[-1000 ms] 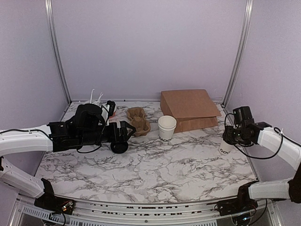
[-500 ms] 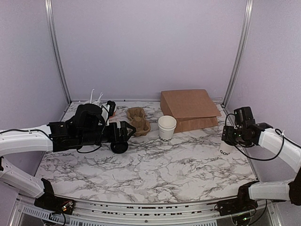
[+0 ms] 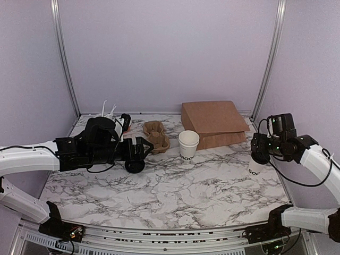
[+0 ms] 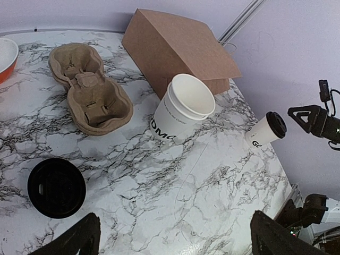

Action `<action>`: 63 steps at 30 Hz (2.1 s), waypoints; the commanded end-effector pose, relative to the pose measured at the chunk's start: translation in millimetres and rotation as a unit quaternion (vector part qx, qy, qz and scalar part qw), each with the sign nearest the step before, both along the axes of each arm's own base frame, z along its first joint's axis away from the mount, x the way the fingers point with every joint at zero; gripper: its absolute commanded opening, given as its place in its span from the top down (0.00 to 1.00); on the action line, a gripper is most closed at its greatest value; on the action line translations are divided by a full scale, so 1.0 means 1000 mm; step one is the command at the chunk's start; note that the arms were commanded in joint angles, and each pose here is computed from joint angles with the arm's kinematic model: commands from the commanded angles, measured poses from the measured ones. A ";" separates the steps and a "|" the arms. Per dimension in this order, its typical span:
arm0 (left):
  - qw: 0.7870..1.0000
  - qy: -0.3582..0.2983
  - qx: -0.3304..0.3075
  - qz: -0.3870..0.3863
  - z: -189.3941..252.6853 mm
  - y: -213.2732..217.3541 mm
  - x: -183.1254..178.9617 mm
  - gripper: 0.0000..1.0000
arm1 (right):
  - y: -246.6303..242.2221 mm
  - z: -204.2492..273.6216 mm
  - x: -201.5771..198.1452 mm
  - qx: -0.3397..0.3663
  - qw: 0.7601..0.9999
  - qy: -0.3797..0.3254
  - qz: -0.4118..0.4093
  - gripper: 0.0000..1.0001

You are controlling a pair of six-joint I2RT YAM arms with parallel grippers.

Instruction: Pack the takeout coffee

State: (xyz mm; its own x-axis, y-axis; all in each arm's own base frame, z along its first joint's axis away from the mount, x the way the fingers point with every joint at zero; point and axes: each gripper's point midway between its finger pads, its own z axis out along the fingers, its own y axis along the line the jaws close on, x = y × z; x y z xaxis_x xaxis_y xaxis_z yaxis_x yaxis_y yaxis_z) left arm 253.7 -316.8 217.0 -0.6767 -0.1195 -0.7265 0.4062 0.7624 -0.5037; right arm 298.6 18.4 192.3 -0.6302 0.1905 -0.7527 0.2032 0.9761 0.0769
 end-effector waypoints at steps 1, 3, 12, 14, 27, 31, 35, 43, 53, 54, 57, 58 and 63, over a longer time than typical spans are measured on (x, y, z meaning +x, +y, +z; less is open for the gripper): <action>1.000 -0.012 -0.009 -0.006 0.015 -0.001 0.000 0.01 | 0.034 0.020 -0.002 0.025 0.998 -0.016 0.054 0.07; 1.000 -0.011 -0.008 -0.003 0.015 0.000 0.001 0.01 | 0.048 0.020 -0.003 0.036 0.996 -0.015 0.074 0.07; 1.000 0.001 0.005 0.002 0.012 0.011 0.001 0.01 | 0.121 0.009 -0.012 0.082 0.979 0.012 0.188 0.08; 1.000 0.008 0.012 -0.002 0.010 0.013 -0.001 0.01 | 0.133 0.009 -0.015 0.088 0.974 0.025 0.206 0.08; 0.998 0.039 0.020 -0.055 0.008 0.008 -0.010 0.01 | 0.103 0.035 0.065 0.181 0.974 -0.024 0.133 0.06; 0.997 0.034 0.018 -0.062 0.013 0.006 -0.007 0.01 | 0.051 0.030 0.117 0.202 0.976 -0.042 0.075 0.05; 0.997 0.031 0.019 -0.064 0.016 0.009 -0.002 0.01 | 0.016 0.028 0.160 0.210 0.974 -0.061 0.052 0.05; 0.998 0.031 0.014 -0.052 0.022 0.020 0.022 0.01 | -0.007 0.003 0.225 0.207 0.975 -0.062 0.058 0.05; 0.998 0.040 -0.010 -0.052 0.037 0.022 0.043 0.01 | -0.064 -0.030 0.276 0.259 0.963 -0.068 0.027 0.11; 0.998 0.041 -0.010 -0.053 0.037 0.022 0.043 0.01 | -0.066 -0.035 0.280 0.266 0.961 -0.068 0.027 0.12; 0.998 0.043 -0.008 -0.056 0.037 0.021 0.044 0.01 | -0.068 -0.035 0.300 0.278 0.956 -0.081 0.036 0.16; 0.997 0.043 -0.007 -0.057 0.036 0.021 0.045 0.01 | -0.068 -0.035 0.305 0.283 0.955 -0.084 0.039 0.17; 0.998 0.050 -0.008 -0.037 0.035 0.030 0.056 0.01 | -0.069 -0.040 0.331 0.305 0.947 -0.087 0.044 0.26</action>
